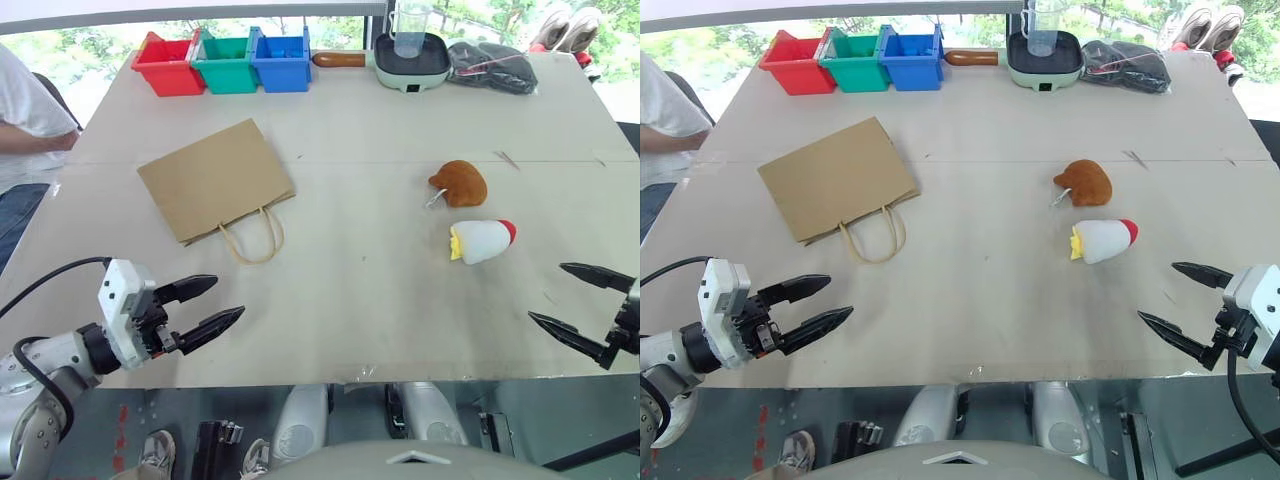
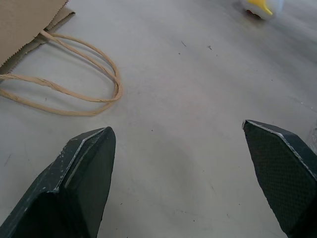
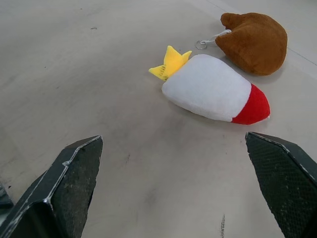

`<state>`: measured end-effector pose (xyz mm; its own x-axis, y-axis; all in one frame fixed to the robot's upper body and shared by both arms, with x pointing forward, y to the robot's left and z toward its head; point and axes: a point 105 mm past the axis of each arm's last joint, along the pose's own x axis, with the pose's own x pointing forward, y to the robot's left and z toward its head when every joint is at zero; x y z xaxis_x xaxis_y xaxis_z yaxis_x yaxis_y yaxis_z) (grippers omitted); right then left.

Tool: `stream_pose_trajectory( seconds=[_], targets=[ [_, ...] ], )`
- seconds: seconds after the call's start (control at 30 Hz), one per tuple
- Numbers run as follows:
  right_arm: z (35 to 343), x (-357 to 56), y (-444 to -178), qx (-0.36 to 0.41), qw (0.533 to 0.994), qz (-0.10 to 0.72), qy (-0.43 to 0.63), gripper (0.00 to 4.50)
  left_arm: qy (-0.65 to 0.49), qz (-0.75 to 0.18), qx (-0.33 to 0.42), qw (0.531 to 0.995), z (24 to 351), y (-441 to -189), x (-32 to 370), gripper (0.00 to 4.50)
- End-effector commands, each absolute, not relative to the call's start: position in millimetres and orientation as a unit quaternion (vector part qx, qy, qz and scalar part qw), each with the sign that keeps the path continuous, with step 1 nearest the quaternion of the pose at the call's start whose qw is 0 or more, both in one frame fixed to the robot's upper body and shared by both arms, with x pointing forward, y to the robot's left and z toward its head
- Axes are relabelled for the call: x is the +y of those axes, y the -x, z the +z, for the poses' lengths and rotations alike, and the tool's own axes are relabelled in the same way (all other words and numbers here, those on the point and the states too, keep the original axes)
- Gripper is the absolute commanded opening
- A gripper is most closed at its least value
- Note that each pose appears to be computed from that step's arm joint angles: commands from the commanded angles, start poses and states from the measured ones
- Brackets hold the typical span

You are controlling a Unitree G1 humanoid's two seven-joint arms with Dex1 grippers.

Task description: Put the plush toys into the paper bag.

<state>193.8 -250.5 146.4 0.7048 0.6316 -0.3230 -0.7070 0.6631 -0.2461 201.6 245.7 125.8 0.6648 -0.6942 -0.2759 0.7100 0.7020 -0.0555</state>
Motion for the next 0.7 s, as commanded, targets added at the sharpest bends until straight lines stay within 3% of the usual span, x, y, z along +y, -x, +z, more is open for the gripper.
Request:
stream_pose_trajectory(
  seconds=[0.03, 0.17, 0.3, 0.7],
  targets=[
    [158.1, -227.4, -196.6, 0.064, 0.901, 0.39, 0.178, 4.5, -0.086, -0.367, 0.11, 0.919, 130.4, -214.5, 253.3, 4.43],
    [164.5, -168.5, -201.2, 0.003, 0.88, 0.451, 0.148, 4.5, -0.247, -0.33, 0.083, 0.907, 126.4, -242.5, 284.2, 4.43],
    [165.3, -140.9, -200.6, -0.008, 0.869, 0.475, 0.138, 4.5, -0.346, -0.332, 0.062, 0.875, 127.8, -258.2, 293.2, 4.43],
    [164.2, -123.5, -203.9, -0.022, 0.872, 0.47, 0.137, 4.5, -0.457, -0.361, -0.027, 0.813, 139.2, -300.1, 251.5, 4.43]
  ],
)
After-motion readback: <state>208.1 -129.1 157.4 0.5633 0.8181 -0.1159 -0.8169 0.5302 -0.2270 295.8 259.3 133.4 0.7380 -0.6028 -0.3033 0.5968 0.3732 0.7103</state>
